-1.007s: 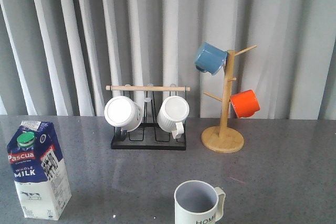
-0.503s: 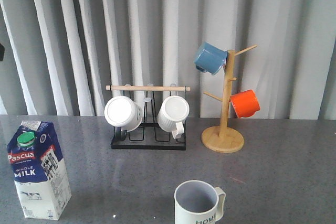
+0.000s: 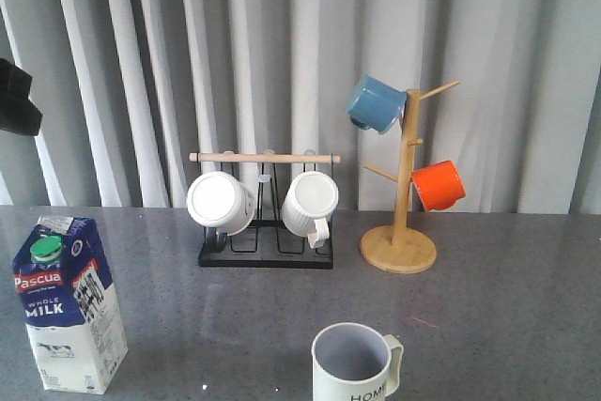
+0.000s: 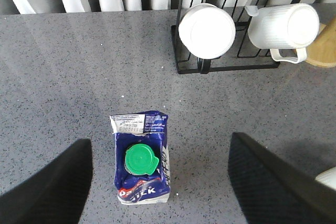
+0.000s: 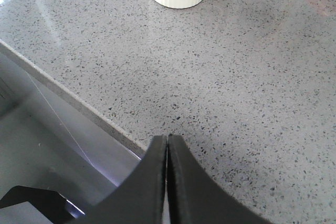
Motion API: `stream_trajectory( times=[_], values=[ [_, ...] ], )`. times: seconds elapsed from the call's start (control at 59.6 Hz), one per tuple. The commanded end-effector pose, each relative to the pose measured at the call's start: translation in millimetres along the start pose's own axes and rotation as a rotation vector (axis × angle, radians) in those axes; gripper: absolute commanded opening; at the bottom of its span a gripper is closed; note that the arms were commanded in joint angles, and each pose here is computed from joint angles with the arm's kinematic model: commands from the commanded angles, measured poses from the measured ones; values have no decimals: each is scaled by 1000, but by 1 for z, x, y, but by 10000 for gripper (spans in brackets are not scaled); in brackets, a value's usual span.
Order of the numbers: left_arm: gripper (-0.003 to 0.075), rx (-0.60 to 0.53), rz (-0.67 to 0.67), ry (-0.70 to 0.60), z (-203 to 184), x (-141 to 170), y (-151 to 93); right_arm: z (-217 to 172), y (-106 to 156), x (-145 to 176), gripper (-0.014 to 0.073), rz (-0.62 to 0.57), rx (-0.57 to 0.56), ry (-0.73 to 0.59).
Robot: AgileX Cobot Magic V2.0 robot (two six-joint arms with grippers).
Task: Place milk next to cup
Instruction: 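Lower the left gripper over the milk carton's top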
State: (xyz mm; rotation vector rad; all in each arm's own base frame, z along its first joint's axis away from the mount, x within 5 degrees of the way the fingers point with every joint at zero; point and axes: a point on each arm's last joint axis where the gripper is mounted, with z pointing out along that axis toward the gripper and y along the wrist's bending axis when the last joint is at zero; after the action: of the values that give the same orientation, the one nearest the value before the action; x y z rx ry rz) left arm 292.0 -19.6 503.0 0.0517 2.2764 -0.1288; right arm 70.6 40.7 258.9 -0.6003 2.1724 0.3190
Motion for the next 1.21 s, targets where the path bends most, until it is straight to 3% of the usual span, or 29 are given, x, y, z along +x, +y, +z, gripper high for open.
stream_trajectory(
  times=[0.0,0.721,1.191],
  values=[
    [524,20,2,-88,-20,-5,-5,-4,-2,-11,-4,2,19,-68],
    [524,12,-3,-75,-16,-5,-4,-4,-1,-11,-4,4,16,-65],
    [524,2,-33,32,32,-5,0,-4,-1,-11,-4,4,16,-66]
  ],
)
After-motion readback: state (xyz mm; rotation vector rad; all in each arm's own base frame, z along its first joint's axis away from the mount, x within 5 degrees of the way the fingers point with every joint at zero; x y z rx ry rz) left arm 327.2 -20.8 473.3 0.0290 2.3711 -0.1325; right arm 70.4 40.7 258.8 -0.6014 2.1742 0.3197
